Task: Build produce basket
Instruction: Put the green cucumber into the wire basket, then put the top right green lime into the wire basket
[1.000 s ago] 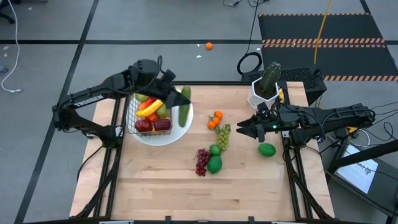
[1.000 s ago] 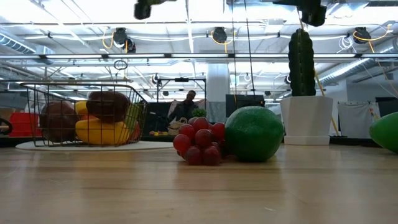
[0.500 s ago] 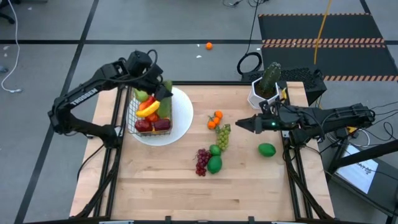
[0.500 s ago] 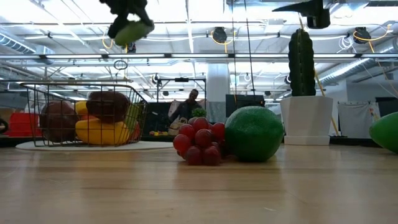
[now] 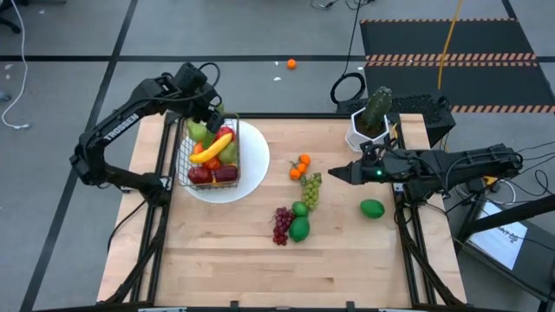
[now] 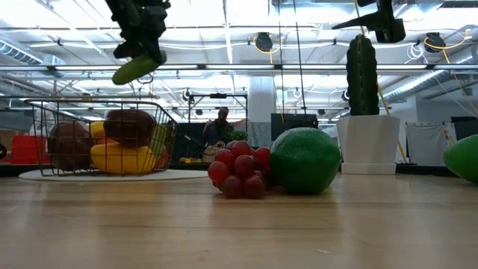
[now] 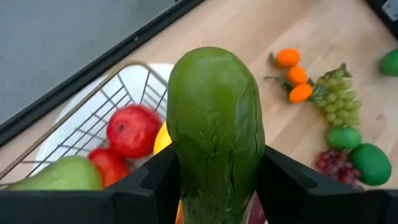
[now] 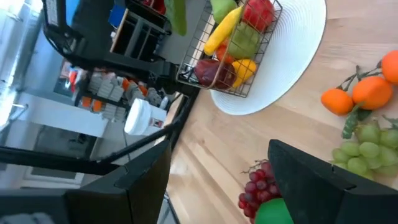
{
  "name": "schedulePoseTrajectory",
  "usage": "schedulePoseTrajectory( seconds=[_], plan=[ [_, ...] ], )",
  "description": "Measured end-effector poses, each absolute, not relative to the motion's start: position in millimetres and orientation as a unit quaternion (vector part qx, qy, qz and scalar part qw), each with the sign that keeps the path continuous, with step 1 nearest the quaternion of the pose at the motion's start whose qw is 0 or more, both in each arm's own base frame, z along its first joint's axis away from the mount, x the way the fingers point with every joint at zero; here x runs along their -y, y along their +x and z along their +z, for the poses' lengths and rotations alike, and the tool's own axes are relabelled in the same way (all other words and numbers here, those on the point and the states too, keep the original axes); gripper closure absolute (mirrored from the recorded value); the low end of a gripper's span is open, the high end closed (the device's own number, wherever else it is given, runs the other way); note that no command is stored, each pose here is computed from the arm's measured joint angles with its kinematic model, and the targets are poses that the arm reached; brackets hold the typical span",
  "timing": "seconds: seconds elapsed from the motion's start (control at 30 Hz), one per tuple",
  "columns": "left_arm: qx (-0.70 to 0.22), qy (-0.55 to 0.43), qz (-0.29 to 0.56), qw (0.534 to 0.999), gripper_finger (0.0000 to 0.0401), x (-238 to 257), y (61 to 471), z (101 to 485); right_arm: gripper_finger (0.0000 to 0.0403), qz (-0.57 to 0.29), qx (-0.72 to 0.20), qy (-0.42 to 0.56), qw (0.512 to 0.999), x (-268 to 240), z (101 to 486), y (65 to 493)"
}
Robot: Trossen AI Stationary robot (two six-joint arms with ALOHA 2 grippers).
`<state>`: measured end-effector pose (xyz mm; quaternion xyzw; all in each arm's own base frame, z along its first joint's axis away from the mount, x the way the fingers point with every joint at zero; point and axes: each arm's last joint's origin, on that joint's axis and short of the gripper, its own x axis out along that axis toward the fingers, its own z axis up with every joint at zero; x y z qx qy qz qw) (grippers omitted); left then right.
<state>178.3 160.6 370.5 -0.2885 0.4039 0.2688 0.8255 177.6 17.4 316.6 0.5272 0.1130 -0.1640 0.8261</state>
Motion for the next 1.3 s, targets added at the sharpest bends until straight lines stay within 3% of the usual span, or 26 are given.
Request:
schedulePoseTrajectory(
  seconds=[0.43,1.07,1.3],
  plan=[
    [-0.480,-0.292,0.236,0.793,0.0226,-160.7,198.8,347.0,0.0141,-0.162,-0.128,0.512,0.834,-15.9,314.8,176.9],
    [-0.590,-0.280,0.255,0.713,0.0225,-132.2,216.2,292.7,0.0141,-0.163,-0.126,0.531,0.822,-16.1,314.8,176.8],
    [-0.581,-0.287,0.264,0.714,0.0167,-126.7,221.4,293.0,0.0141,-0.165,-0.124,0.538,0.817,-16.0,314.9,176.8]
  ],
)
